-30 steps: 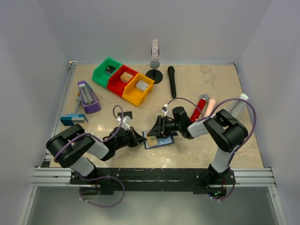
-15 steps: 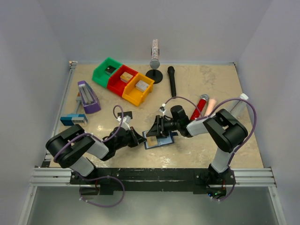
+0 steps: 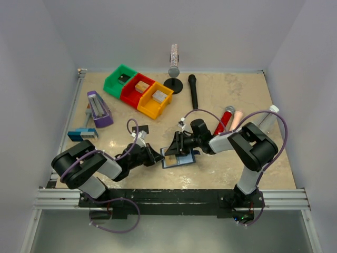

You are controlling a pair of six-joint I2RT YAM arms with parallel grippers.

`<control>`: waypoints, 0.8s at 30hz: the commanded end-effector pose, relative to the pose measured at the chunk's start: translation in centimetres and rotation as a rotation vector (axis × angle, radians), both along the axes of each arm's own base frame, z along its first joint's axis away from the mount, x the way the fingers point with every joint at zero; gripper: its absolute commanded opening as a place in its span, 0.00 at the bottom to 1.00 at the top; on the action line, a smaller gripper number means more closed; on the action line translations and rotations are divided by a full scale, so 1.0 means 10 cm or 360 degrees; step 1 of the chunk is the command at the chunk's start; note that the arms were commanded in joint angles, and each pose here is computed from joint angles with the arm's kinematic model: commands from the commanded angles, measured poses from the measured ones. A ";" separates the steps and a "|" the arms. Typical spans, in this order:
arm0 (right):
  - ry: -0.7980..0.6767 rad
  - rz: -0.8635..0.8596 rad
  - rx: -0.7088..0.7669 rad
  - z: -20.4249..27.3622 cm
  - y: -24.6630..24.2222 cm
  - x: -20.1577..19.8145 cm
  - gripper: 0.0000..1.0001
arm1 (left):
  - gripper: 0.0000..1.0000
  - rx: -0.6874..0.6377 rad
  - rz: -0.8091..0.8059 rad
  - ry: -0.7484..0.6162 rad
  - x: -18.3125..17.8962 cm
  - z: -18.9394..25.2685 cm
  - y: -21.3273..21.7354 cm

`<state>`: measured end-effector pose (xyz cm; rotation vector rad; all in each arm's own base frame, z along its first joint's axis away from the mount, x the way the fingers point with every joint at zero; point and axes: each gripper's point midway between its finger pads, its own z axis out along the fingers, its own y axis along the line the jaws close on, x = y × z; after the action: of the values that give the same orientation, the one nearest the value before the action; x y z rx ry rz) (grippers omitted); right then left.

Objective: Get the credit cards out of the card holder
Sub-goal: Remove the credit card from the card holder.

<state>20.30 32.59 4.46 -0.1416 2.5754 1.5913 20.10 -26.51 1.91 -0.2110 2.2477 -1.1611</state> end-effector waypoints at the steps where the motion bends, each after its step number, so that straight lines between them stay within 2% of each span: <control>1: -0.0052 0.0064 0.0043 0.09 0.05 -0.07 0.46 | 0.00 -0.0032 0.0008 -0.0034 -0.01 0.05 0.00; 24: -0.0073 0.0010 0.0054 0.16 -0.08 -0.05 0.43 | 0.00 0.0036 0.0086 0.0025 -0.03 -0.12 0.13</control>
<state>19.74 31.92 4.72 -0.1380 2.5728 1.5880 19.84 -26.17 1.82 -0.2478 2.2388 -1.1709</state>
